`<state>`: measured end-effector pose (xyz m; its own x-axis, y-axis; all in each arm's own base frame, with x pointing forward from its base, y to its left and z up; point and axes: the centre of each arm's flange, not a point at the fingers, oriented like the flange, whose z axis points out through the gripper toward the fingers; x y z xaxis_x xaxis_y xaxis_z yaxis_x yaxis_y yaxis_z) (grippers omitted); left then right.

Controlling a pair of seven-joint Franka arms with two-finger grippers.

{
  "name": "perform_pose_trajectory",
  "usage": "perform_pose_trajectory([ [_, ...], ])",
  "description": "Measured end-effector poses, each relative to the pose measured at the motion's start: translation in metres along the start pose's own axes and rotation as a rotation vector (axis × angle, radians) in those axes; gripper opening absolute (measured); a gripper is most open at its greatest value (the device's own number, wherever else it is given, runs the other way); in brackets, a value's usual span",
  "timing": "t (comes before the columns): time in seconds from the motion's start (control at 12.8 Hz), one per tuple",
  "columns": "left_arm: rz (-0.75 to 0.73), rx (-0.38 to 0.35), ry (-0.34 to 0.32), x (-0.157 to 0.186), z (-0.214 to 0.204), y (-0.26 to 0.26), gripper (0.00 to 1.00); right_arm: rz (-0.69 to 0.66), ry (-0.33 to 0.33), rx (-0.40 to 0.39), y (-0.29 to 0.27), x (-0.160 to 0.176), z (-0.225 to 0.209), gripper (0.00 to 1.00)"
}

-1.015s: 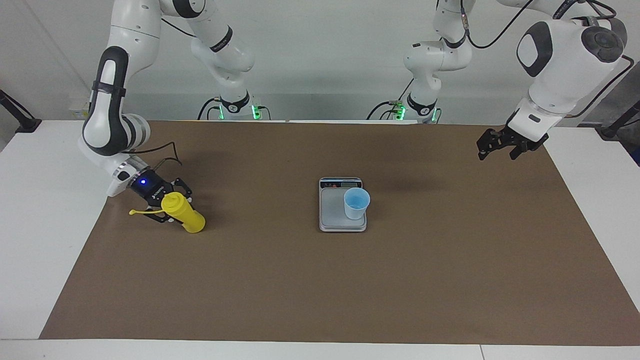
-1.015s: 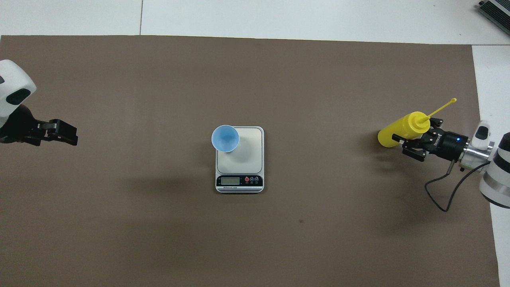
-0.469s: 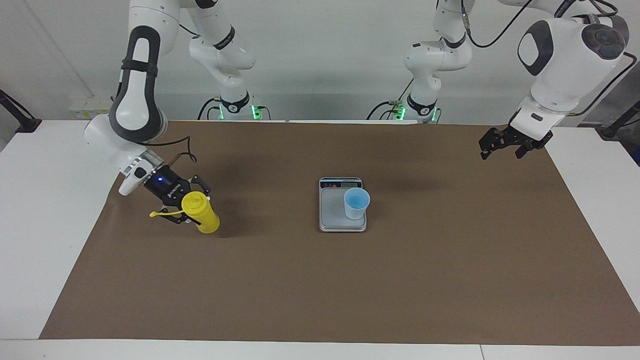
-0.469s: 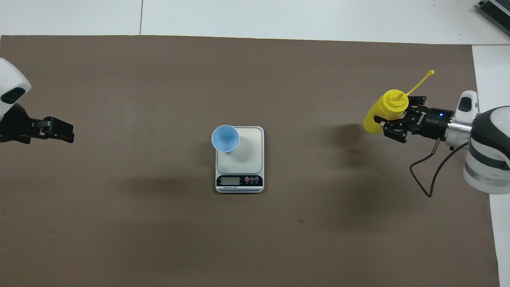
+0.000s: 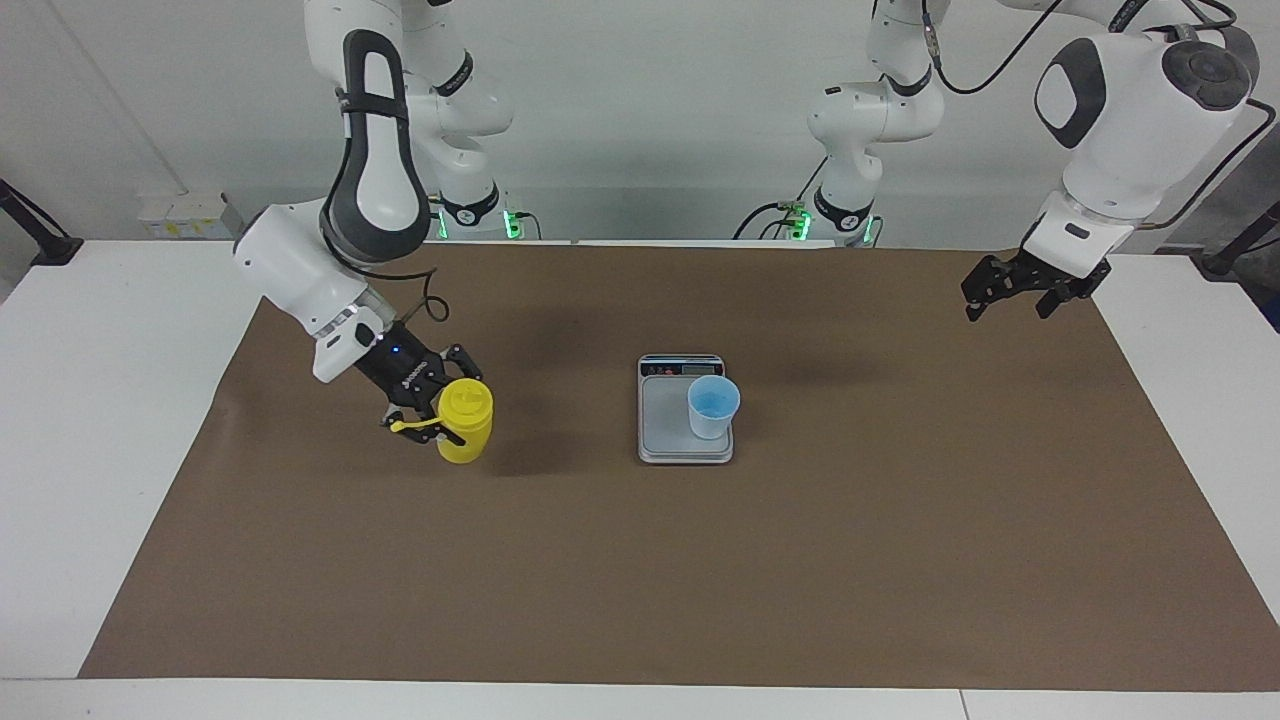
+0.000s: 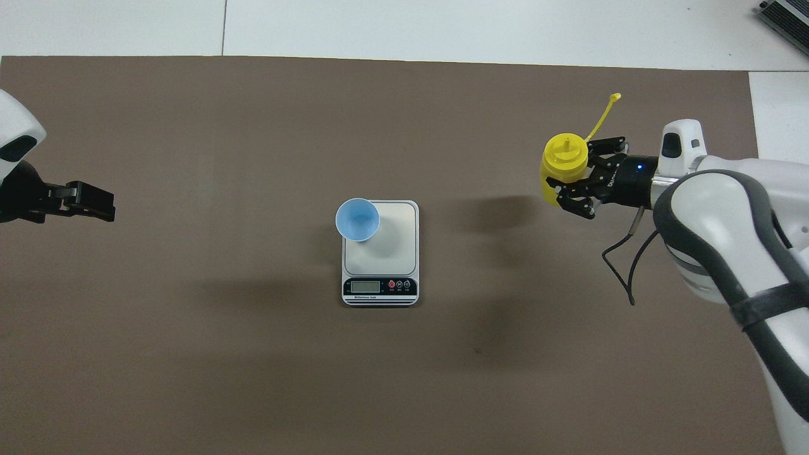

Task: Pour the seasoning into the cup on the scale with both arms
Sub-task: 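Lift the yellow bottle with the right gripper toward the cup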

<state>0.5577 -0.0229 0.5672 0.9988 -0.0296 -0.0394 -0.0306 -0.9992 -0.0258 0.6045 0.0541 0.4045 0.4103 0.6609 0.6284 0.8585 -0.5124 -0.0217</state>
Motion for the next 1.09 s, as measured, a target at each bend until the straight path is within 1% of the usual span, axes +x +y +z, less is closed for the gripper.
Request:
perform_pose_trajectory([
  [0.23,0.0,0.0,0.007,0.0,-0.001,0.001,1.0,-0.035,-0.078,-0.021,-0.021,0.039,0.014,0.47],
  [0.55,0.001,0.0,0.007,0.0,-0.001,0.001,1.0,-0.073,-0.186,-0.069,-0.067,0.089,0.042,0.47],
  [0.86,0.001,0.0,0.005,0.0,0.0,0.001,1.0,-0.138,-0.301,-0.129,-0.106,0.125,0.067,0.47],
  [1.09,0.001,0.0,-0.006,-0.003,0.005,0.002,1.0,-0.215,-0.379,-0.177,-0.131,0.144,0.091,0.47],
])
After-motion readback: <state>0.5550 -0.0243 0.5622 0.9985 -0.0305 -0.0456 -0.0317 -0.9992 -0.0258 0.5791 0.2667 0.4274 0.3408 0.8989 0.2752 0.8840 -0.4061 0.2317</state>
